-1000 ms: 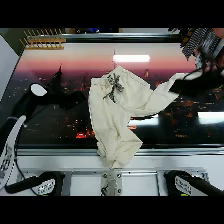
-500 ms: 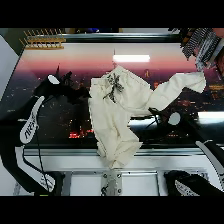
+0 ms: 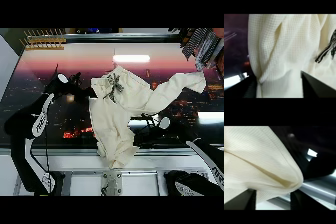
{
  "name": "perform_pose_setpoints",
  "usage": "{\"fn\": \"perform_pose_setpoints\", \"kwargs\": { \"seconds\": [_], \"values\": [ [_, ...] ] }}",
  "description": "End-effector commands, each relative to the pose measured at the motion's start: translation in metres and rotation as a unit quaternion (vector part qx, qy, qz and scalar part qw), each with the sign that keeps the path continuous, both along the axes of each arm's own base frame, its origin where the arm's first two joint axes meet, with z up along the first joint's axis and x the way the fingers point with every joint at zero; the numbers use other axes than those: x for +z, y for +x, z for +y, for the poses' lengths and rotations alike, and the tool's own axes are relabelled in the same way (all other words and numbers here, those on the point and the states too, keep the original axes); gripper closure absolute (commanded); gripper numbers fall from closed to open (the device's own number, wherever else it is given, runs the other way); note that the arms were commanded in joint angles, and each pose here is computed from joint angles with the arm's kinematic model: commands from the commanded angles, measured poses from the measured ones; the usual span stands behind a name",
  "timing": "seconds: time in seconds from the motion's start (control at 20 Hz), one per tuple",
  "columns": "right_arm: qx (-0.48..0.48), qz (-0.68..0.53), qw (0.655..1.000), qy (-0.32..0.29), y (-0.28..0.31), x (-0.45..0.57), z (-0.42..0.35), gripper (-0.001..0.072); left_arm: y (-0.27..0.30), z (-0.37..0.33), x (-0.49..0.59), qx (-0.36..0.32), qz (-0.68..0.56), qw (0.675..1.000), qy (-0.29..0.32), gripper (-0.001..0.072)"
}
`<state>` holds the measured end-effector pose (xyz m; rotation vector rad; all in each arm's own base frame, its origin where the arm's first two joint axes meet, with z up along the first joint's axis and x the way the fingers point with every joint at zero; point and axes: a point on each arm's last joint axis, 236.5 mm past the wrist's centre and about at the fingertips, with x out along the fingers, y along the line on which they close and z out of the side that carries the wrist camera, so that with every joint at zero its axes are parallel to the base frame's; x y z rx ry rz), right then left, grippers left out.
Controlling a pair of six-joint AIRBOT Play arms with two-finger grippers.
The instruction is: Fold the clothes and pants, and hang the long-sleeved shirts on hangers.
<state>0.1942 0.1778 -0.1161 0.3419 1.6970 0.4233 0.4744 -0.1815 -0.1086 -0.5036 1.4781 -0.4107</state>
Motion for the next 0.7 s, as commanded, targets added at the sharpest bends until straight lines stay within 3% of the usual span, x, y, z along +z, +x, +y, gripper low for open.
{"fn": "perform_pose_setpoints", "kwargs": {
  "seconds": [0.0,0.05,0.2,0.35,0.45,0.65],
  "values": [
    [-0.012,-0.007,1.0,0.008,0.006,0.002,0.004,0.0686,0.001,-0.01,0.0,-0.008,-0.002,1.0,0.002,0.0575],
    [-0.014,-0.015,1.0,0.009,0.011,0.006,0.003,0.0683,0.002,-0.008,0.005,-0.007,-0.006,1.0,0.001,0.0689],
    [0.004,-0.05,0.999,-0.02,0.034,0.042,-0.033,0.0684,0.017,0.028,0.047,0.022,-0.043,0.999,0.001,0.069],
    [-0.026,-0.111,0.983,-0.145,0.062,0.102,-0.124,0.0684,0.024,0.085,0.123,0.063,-0.118,0.991,0.022,0.069],
    [-0.076,-0.176,0.963,-0.187,0.08,0.161,-0.17,0.0685,0.0,0.11,0.163,0.071,-0.154,0.985,0.038,0.069],
    [-0.175,-0.284,0.922,-0.197,0.101,0.253,-0.206,0.0685,-0.085,0.121,0.198,0.08,-0.185,0.978,0.053,0.069]
  ]
}}
